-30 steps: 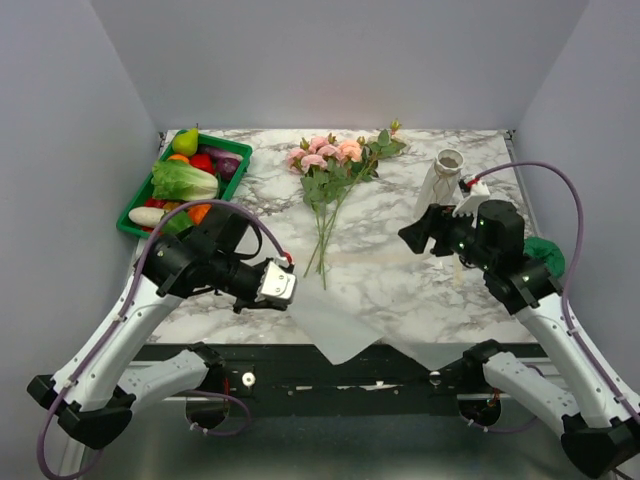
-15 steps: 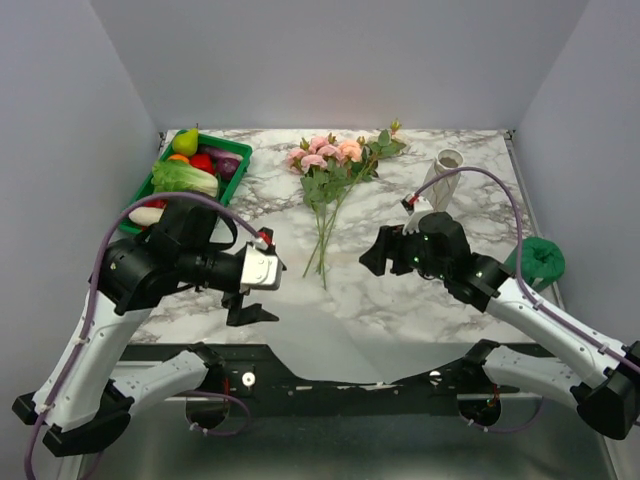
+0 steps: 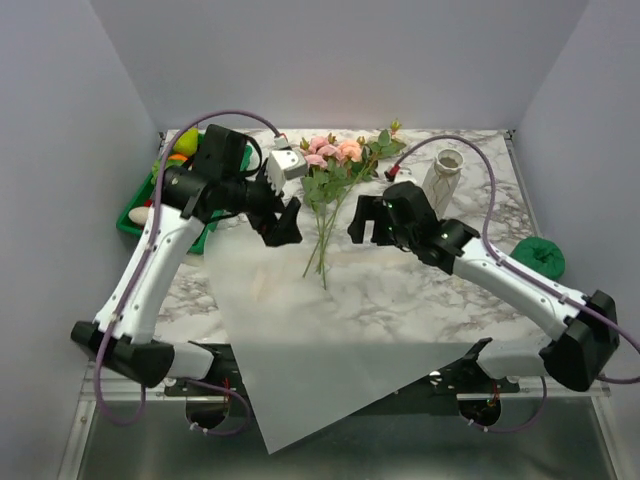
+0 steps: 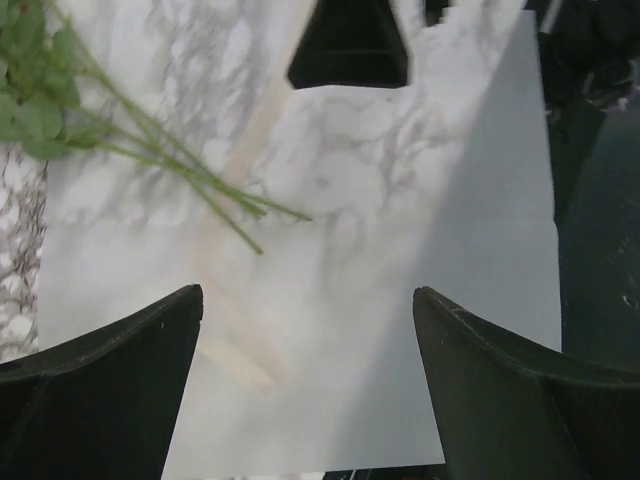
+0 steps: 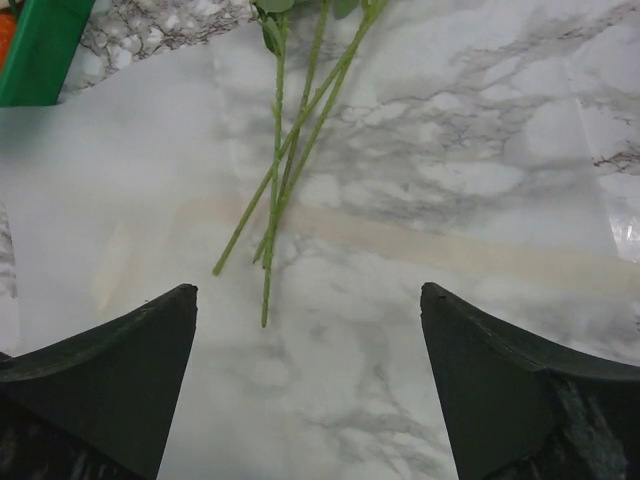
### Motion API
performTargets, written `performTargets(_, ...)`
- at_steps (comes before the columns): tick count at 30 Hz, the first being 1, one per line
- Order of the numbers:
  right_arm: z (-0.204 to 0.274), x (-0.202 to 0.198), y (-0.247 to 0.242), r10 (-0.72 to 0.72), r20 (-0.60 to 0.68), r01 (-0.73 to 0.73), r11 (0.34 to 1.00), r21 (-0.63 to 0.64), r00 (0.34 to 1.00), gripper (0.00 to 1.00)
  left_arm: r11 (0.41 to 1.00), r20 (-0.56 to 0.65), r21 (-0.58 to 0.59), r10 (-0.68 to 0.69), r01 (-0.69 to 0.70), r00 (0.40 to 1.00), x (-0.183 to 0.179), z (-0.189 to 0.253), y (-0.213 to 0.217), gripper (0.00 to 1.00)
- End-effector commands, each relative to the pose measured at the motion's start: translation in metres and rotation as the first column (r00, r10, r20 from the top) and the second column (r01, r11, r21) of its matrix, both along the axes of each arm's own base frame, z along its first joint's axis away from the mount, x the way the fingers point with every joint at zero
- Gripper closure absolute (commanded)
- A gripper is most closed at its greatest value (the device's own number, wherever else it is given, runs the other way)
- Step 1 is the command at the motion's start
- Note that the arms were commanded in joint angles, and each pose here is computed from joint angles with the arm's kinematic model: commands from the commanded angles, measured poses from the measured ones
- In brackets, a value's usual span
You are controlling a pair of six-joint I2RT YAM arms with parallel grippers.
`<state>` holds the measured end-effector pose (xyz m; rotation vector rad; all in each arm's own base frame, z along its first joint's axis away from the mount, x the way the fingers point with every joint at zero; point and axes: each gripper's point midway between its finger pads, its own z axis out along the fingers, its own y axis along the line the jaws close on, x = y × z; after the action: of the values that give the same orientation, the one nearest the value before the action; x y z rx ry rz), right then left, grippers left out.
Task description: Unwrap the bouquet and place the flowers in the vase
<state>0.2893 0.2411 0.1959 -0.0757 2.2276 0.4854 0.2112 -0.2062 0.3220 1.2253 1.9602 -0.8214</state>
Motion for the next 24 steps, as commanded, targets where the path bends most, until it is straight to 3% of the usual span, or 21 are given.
performTargets(1,-0.006,0.030,0.024,0.011,-0.042,-0.012,1.000,-0.028,0.999,0.10,0.967,-0.171,0.054,0.254,-0.249,0.952,0.076,-0.049,0.027,0.13)
performTargets(2,-0.006,0.038,0.029,0.022,-0.036,-0.024,0.998,-0.060,0.999,0.19,0.953,-0.198,0.071,0.304,-0.296,0.932,0.087,-0.061,0.039,0.15)
performTargets(3,-0.018,0.052,0.036,0.006,-0.075,-0.014,0.994,-0.111,0.997,0.39,0.947,-0.246,0.103,0.322,-0.305,0.914,0.093,-0.083,0.045,0.17)
performTargets(5,-0.022,0.070,0.037,-0.041,-0.087,0.026,0.987,-0.161,0.995,0.51,0.930,-0.267,0.154,0.364,-0.333,0.892,0.100,-0.105,0.054,0.20)
performTargets(6,-0.047,0.077,0.040,-0.053,-0.133,0.024,0.978,-0.209,0.990,0.53,0.914,-0.291,0.200,0.400,-0.354,0.869,0.100,-0.126,0.065,0.21)
performTargets(7,-0.037,0.089,0.048,-0.057,-0.111,0.035,0.981,-0.189,0.992,0.53,0.904,-0.270,0.216,0.419,-0.369,0.867,0.106,-0.134,0.069,0.24)
performTargets(13,-0.076,0.134,0.063,-0.087,-0.205,0.065,0.991,-0.114,0.975,0.58,0.834,-0.226,0.348,0.518,-0.428,0.825,0.108,-0.187,0.094,0.26)
performTargets(16,-0.087,0.152,0.062,-0.095,-0.238,0.080,0.994,-0.070,0.967,0.63,0.828,-0.233,0.369,0.523,-0.423,0.820,0.107,-0.198,0.097,0.28)
performTargets(24,-0.114,0.191,0.067,-0.120,-0.257,0.110,0.993,-0.051,0.959,0.62,0.841,-0.245,0.354,0.505,-0.408,0.828,0.107,-0.198,0.094,0.28)
